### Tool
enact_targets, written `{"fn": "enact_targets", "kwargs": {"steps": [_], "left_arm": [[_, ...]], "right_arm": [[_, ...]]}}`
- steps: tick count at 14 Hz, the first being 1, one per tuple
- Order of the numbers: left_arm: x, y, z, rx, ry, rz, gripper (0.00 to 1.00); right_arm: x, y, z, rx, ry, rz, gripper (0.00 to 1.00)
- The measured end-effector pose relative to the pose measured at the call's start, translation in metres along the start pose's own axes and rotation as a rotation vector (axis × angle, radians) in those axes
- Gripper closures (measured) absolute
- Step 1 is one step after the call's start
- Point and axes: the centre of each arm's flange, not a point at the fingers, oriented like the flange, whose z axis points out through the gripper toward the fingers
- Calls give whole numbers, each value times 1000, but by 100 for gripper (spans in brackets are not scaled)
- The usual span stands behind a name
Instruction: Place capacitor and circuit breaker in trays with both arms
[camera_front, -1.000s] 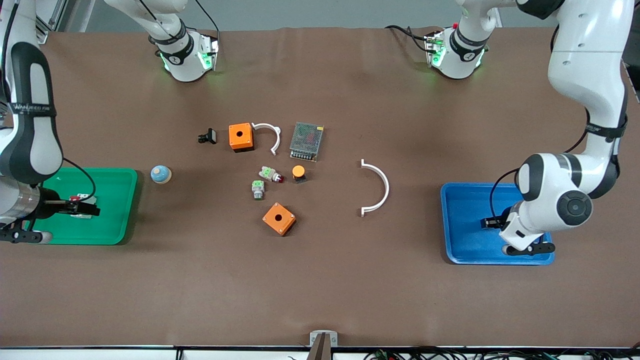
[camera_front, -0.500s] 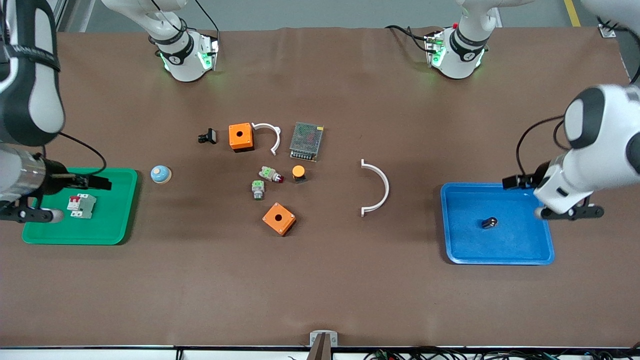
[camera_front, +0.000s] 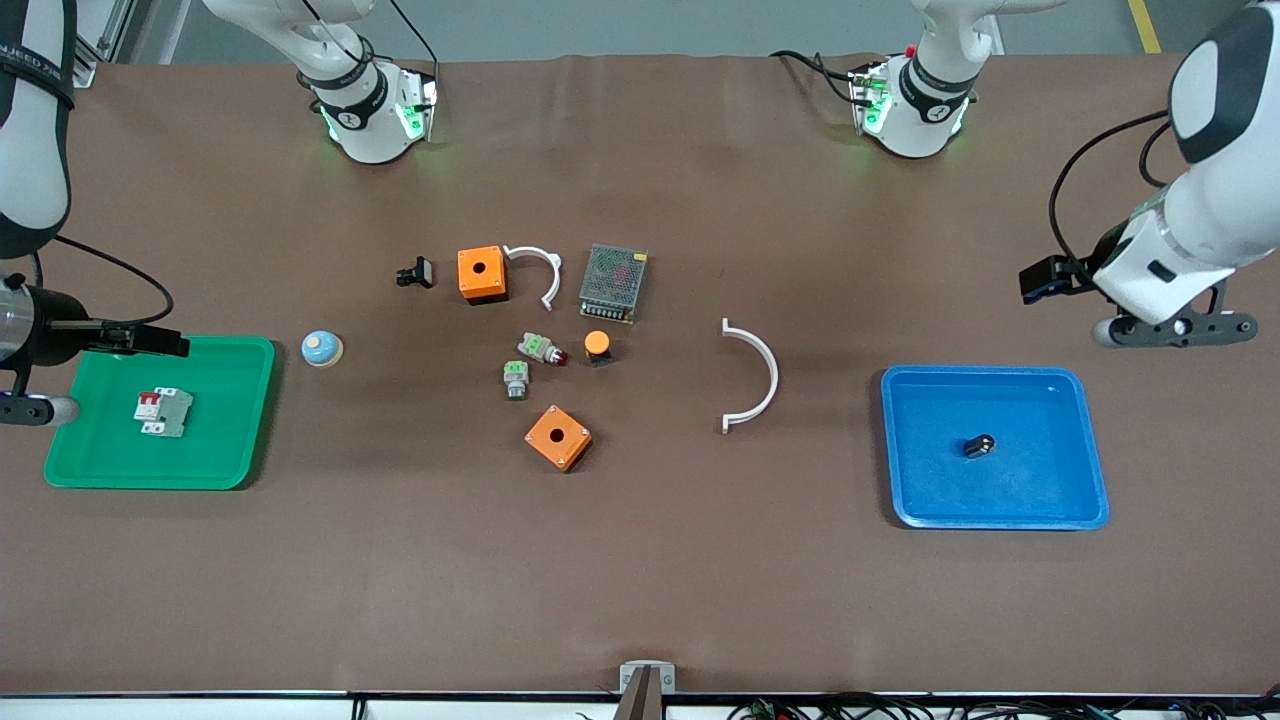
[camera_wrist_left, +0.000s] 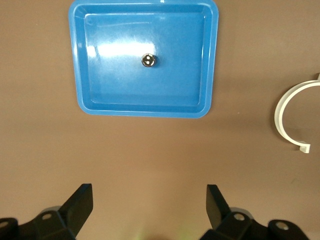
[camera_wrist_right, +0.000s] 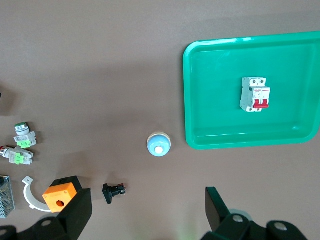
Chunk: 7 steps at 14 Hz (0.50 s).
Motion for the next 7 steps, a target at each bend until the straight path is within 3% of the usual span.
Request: {"fn": "enact_targets", "kwargs": {"steps": [7], "left_arm": [[-16, 0, -43, -13, 67, -3, 0]], "right_arm": [[0, 0, -17, -1, 39, 0, 0]]}}
